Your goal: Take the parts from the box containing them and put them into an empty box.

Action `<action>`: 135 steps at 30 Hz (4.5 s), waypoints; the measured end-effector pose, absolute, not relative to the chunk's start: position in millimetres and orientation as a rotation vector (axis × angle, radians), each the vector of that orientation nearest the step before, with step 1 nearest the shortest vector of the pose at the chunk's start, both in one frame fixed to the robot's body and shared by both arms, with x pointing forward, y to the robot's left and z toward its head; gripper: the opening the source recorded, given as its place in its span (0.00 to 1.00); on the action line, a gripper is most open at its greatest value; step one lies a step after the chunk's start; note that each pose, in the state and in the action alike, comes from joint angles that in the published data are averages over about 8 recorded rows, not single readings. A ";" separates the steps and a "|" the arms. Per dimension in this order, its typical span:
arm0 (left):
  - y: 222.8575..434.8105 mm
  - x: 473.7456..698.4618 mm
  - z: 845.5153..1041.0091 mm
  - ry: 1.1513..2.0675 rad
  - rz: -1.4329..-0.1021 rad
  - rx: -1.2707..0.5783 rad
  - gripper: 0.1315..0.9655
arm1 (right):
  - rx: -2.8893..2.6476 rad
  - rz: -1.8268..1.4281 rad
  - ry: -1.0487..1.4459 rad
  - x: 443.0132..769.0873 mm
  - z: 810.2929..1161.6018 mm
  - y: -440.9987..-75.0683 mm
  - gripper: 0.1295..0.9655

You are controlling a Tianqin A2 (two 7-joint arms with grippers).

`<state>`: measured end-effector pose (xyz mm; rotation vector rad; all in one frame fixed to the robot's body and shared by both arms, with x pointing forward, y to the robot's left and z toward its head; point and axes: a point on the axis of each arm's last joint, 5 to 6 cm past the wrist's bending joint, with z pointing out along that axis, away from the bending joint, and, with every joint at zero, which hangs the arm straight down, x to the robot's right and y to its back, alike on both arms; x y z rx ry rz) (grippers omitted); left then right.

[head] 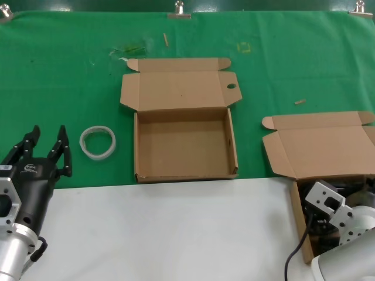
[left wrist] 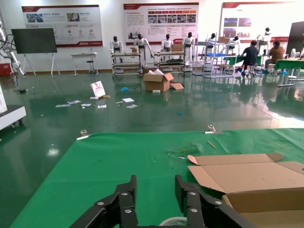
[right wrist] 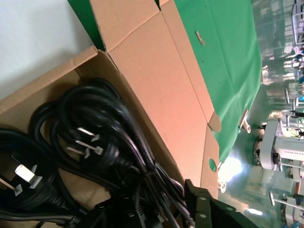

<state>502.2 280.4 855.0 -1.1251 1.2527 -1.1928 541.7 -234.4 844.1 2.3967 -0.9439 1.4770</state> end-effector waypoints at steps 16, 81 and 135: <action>280.4 502.2 855.0 1.253 -1.193 -1.125 0.49 | 2.416 1.481 -0.980 538.2 844.9 -230.7 0.11; 280.4 502.2 855.0 1.253 -1.193 -1.125 1.00 | 3.000 1.964 -0.664 590.7 879.1 -66.0 0.07; 280.4 502.2 855.0 1.253 -1.193 -1.125 1.00 | 2.959 2.164 -1.157 584.3 878.6 -91.1 0.85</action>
